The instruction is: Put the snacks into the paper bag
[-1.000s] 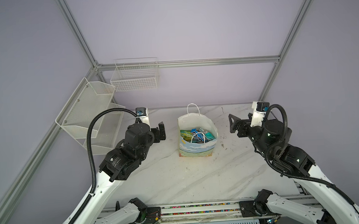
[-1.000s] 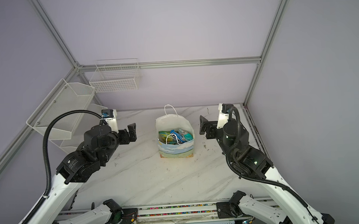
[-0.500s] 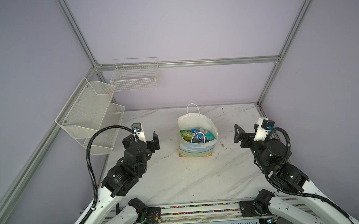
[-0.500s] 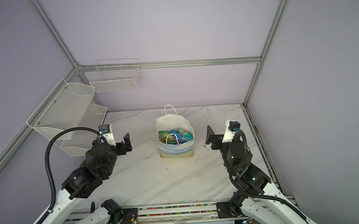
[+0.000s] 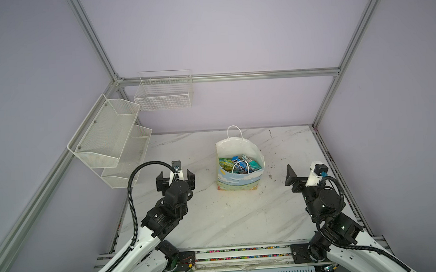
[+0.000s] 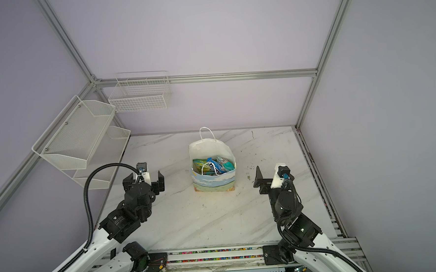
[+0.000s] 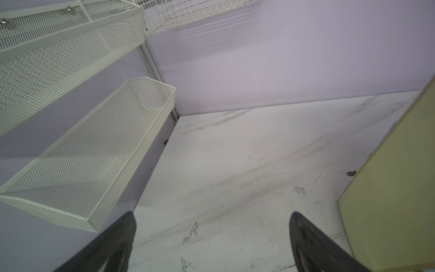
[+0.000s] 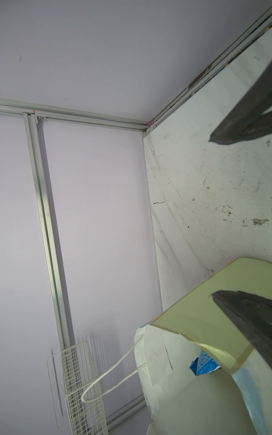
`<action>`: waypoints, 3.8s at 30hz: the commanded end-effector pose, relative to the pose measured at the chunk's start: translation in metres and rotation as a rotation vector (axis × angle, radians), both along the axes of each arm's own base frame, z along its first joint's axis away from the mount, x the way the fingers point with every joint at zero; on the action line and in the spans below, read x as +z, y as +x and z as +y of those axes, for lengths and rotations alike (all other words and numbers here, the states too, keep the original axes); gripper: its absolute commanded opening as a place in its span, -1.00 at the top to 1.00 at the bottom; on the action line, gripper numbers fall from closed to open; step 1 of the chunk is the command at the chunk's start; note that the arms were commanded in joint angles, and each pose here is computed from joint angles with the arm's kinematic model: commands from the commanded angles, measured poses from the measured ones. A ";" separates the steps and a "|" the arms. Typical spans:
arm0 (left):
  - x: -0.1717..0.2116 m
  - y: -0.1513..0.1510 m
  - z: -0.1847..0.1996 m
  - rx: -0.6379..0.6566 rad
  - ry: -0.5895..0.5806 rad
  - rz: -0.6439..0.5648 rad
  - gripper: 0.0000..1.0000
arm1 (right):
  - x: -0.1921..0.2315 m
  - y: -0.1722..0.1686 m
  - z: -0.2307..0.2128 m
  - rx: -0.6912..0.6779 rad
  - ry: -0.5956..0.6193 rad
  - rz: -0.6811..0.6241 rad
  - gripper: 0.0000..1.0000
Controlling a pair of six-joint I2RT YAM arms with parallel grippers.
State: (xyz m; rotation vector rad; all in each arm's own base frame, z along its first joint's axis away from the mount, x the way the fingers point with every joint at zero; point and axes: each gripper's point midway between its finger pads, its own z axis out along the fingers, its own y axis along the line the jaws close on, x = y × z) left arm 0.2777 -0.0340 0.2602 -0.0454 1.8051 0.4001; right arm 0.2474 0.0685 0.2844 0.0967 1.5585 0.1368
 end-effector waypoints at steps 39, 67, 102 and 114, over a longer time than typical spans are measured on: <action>-0.104 -0.018 0.052 0.330 0.028 -0.040 -0.99 | -0.066 0.000 -0.032 -0.201 -0.047 -0.080 -0.95; -0.091 -0.018 0.064 0.322 -0.032 -0.186 -1.00 | -0.061 0.005 -0.051 -0.230 -0.001 -0.209 -0.87; -0.090 0.013 0.069 0.286 -0.057 -0.245 -0.99 | -0.078 0.055 -0.067 -0.272 0.000 -0.212 -0.87; -0.087 0.020 0.073 0.298 -0.046 -0.290 -0.99 | -0.087 0.069 -0.068 -0.289 0.001 -0.232 -0.88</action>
